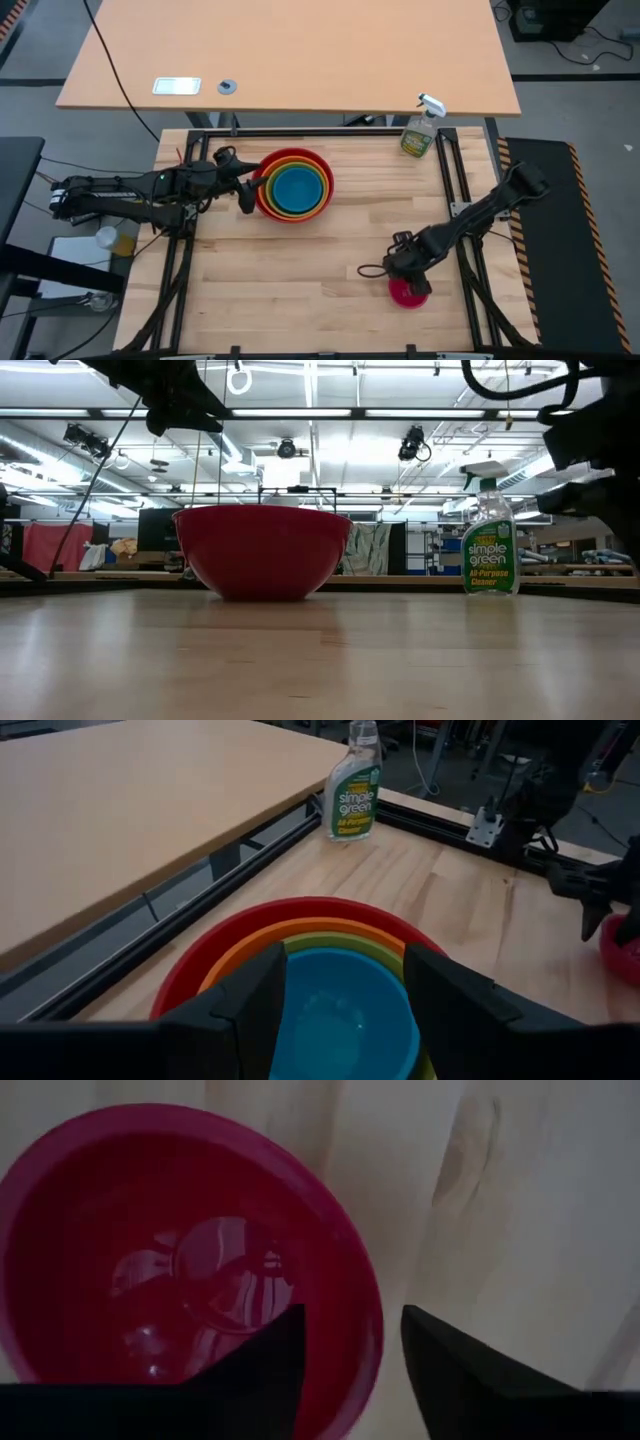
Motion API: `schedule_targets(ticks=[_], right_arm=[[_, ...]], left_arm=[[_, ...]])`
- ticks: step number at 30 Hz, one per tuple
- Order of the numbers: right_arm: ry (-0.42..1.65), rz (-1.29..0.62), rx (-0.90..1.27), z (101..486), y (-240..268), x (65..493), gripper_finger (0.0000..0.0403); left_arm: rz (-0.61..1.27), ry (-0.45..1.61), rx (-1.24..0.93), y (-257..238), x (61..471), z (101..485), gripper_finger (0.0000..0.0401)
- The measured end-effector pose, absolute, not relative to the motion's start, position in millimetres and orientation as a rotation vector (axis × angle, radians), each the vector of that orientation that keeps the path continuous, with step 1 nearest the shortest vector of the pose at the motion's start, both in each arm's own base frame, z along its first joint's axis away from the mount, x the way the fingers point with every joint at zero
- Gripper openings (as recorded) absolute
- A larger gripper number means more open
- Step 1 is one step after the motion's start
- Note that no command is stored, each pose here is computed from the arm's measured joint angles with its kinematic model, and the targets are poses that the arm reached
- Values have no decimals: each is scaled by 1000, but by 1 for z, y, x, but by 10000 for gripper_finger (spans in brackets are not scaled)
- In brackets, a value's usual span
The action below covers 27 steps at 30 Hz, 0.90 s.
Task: Nest bowls inside each other
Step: Stack the pink bowl on top of the blue bowl
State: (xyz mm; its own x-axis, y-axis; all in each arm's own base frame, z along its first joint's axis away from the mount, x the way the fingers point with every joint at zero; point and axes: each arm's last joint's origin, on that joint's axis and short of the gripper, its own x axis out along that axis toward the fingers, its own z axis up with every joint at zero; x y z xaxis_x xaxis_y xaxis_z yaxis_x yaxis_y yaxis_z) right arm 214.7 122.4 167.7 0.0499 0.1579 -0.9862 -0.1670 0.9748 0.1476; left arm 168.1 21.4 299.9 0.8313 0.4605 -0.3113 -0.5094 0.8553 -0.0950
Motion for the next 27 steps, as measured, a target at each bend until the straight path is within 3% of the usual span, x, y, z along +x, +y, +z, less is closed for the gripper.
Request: schedule_targets(ticks=[8, 17, 27], right_arm=[[1502, 240, 5, 164, 124, 217, 95], [1513, 285, 43, 166, 123, 217, 37], [1483, 377, 106, 201, 102, 218, 34]], left_arm=[[517, 284, -178, 21, 168, 300, 208], [495, 270, -223, 21, 167, 301, 208], [360, 130, -293, 11, 145, 320, 208]])
